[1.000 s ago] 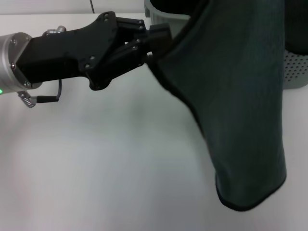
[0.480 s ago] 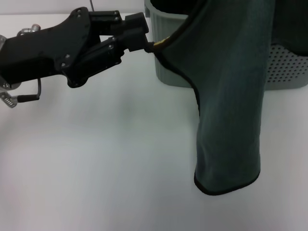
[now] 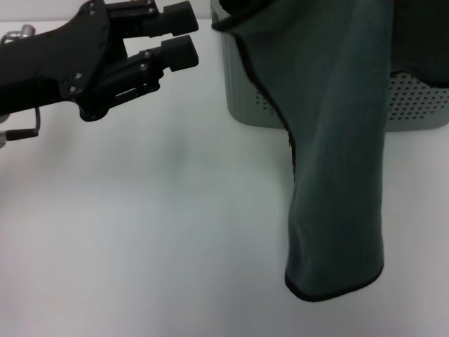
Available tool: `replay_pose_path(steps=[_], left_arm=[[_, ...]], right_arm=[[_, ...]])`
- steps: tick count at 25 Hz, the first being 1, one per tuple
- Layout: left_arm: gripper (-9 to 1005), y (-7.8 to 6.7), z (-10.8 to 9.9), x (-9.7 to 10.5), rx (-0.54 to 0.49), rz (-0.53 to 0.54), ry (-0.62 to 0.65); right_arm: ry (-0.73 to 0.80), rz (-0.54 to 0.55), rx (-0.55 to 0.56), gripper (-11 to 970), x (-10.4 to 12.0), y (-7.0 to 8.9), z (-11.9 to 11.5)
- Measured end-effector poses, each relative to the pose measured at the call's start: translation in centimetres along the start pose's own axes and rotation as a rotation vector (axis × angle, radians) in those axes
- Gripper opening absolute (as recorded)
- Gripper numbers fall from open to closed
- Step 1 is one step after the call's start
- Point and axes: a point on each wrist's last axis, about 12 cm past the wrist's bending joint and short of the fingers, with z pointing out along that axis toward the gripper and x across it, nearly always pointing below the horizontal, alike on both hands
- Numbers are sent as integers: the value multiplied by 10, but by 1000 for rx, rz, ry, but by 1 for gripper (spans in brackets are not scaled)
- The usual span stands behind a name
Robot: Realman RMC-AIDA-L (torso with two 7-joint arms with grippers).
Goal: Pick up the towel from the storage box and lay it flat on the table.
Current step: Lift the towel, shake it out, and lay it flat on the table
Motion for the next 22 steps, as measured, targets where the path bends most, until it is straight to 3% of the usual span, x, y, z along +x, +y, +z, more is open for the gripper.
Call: replay_pose_path(steps=[2, 12, 22], left_arm=[[352, -1, -1, -2, 1, 20, 7], [346, -1, 0, -6, -36, 129, -35], [340, 5, 9, -6, -30, 135, -26]], right_arm=[[-1, 0, 5, 0, 0, -1, 0], [-5, 12, 11, 0, 2, -3, 3], [-11, 9, 1, 0, 1, -5, 8]])
